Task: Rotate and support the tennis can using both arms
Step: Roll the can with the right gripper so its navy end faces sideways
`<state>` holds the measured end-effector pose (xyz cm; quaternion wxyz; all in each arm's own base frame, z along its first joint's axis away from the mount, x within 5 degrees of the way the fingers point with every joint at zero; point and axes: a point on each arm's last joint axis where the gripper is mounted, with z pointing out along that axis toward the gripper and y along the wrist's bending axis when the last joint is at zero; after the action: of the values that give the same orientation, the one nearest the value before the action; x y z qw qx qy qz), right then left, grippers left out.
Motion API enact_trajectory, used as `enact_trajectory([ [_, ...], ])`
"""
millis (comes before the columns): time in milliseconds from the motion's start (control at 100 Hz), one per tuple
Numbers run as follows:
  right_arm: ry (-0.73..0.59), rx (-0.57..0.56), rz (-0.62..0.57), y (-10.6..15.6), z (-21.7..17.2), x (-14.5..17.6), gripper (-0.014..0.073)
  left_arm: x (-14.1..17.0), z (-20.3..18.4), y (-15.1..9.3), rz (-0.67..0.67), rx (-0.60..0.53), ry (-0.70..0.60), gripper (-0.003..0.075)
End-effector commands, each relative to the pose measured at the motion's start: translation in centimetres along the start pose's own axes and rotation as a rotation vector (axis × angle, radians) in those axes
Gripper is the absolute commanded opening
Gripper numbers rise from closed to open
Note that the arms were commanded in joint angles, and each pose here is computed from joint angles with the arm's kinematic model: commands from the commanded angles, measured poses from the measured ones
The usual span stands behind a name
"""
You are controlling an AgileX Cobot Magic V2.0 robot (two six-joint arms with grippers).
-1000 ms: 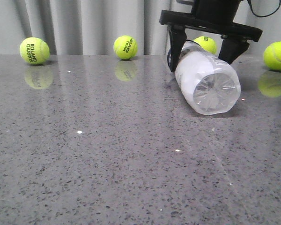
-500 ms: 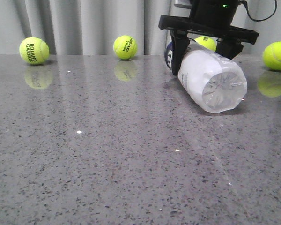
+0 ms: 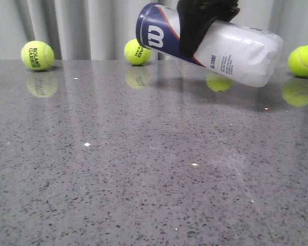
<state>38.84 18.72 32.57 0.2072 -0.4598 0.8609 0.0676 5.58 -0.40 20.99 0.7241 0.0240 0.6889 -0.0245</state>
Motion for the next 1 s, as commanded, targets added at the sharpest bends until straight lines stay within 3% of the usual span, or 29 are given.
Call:
enact_trajectory([
  [0,-0.012,-0.009,-0.19,1.3,-3.4,-0.2,0.0275,0.6,-0.1,0.1,-0.015,-0.005,-0.066,-0.002],
  [150,-0.017,-0.031,-0.458,2.9,-3.1,-0.9,0.0275,0.6,-0.1,0.1,-0.015,-0.005,-0.066,-0.002],
  [330,-0.048,-0.046,-0.654,5.6,-2.8,-2.3,0.0275,0.6,-0.1,0.1,-0.015,-0.005,-0.066,-0.002],
  [490,-0.052,-0.065,-0.69,7.1,-2.3,-3.0,0.0275,0.6,-0.1,0.1,-0.015,-0.005,-0.066,-0.002],
  [890,0.046,-0.152,-0.675,6.7,3.2,-2.8,0.0279,0.6,-0.1,0.1,-0.015,-0.005,-0.066,-0.002],
  [990,0.043,-0.155,-0.67,6.7,3.2,-2.8,0.036,0.6,-0.1,0.1,-0.015,-0.005,-0.066,-0.002],
])
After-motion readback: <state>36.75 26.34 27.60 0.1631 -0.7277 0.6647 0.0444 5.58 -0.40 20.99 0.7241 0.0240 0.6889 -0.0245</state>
